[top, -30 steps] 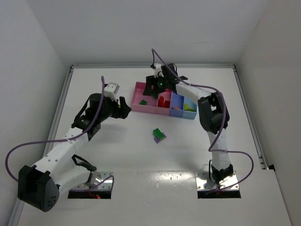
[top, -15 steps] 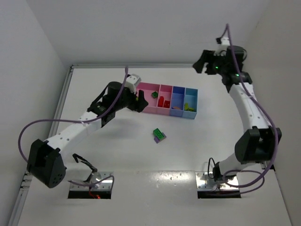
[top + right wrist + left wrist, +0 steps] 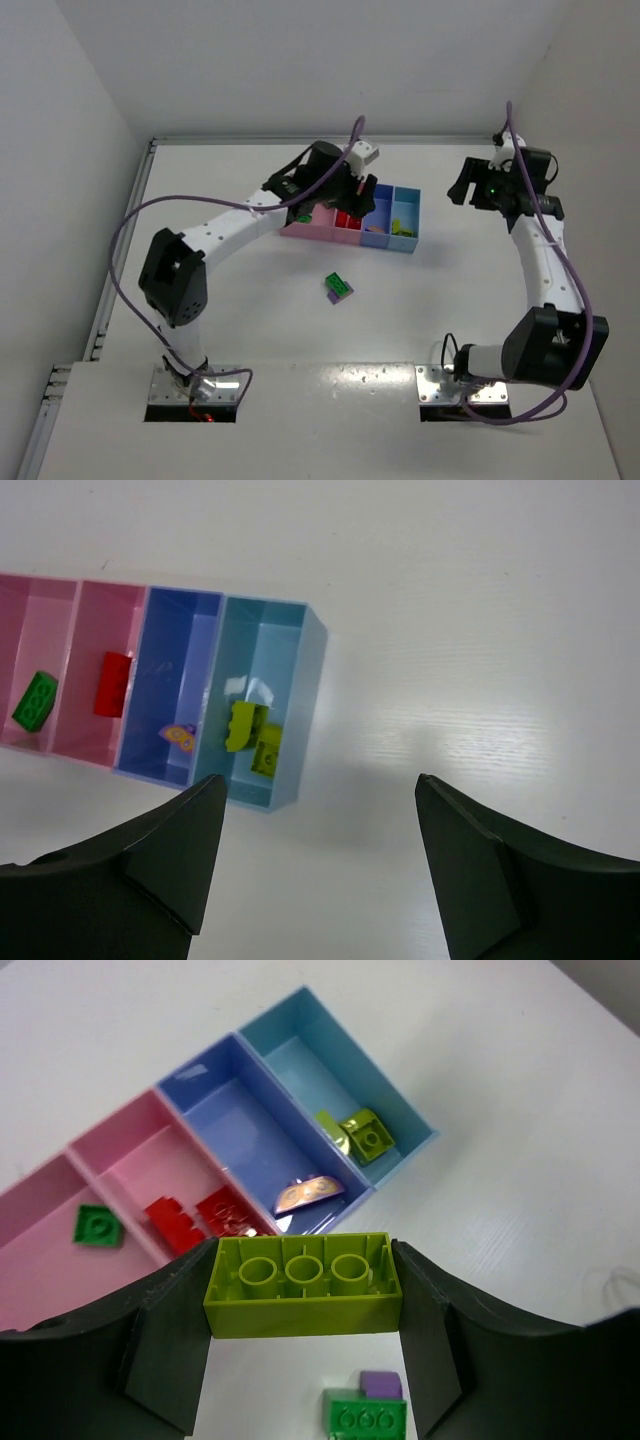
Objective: Sort the legos into containers by color
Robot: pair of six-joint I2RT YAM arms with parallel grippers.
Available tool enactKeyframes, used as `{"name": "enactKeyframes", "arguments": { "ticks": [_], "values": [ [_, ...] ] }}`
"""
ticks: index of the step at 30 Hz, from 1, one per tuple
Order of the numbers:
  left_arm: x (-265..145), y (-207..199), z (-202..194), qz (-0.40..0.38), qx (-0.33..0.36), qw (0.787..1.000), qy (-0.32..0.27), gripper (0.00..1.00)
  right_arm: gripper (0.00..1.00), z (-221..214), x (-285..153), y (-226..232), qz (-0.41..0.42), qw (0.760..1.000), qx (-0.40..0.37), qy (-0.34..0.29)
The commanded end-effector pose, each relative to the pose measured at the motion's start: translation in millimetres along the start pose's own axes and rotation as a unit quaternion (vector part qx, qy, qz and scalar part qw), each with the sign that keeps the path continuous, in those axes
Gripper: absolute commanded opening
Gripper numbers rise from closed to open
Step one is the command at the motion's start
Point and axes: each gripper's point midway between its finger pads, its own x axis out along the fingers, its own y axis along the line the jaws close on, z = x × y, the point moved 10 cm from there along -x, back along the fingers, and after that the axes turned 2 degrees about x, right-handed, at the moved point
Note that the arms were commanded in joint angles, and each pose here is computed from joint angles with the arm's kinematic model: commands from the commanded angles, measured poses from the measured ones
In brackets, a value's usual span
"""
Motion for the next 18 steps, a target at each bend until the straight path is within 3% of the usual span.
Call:
{"name": "enactKeyframes", "arguments": {
  "ticks": [1,7,12,18],
  "values": [
    [22.4,-17.2,8.2,-0.026,0.029,0.999,0.002,0.09,0.77,3.5,-13.0,-19.0,-0.025,0.999,0.013,-0.022],
    [73.6,-19.1,3.3,-0.073,0.027,0.997,0.020,0.09,0.77,-3.6,-12.2,-40.5,-0.010,0.998,0.065,-0.008],
    [105.4,-28.4,5.9,-0.091,0.052,0.994,0.016,0.16,0.77,-10.1,-7.6,-50.8,-0.004,0.996,0.088,0.005],
    [129.2,-31.2,8.6,-0.100,0.056,0.993,0.008,0.17,0.77,-14.2,-6.9,-56.0,0.000,0.995,0.103,0.010]
  ]
}}
